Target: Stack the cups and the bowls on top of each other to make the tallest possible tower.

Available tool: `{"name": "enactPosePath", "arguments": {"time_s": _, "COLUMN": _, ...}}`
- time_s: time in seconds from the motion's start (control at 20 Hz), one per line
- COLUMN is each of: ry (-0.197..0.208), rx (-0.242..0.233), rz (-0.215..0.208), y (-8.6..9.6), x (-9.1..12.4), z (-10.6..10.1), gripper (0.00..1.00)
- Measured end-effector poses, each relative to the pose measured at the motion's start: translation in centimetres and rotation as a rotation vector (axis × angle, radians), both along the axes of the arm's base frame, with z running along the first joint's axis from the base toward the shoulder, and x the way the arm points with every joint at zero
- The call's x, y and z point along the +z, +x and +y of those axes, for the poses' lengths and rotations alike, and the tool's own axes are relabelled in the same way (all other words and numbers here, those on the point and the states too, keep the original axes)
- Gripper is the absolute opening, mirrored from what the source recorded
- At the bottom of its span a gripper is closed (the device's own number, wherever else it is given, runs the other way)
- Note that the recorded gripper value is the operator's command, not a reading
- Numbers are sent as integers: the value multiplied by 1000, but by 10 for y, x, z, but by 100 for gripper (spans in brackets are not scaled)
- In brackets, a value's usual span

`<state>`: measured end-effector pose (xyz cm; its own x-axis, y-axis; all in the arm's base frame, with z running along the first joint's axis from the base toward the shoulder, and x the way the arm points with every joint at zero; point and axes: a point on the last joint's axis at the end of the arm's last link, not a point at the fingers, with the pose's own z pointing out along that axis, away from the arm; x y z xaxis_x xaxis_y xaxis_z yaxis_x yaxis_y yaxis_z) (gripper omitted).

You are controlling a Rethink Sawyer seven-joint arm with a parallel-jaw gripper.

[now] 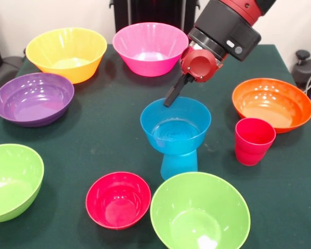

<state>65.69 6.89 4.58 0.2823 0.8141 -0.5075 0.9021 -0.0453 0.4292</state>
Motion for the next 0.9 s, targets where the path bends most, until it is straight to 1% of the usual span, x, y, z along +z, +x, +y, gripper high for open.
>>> {"name": "enactPosePath", "arguments": {"time_s": 0.25, "ry": -5, "rx": 0, "rz": 10, "y": -3, "x": -6, "z": -1, "gripper": 0}}
{"name": "enactPosePath", "arguments": {"time_s": 0.8, "ry": -8, "rx": 0, "rz": 13, "y": -4, "x": -8, "z": -2, "gripper": 0}}
{"name": "enactPosePath", "arguments": {"time_s": 0.9, "ry": -11, "rx": 1, "rz": 19, "y": -5, "x": -11, "z": -3, "gripper": 0}}
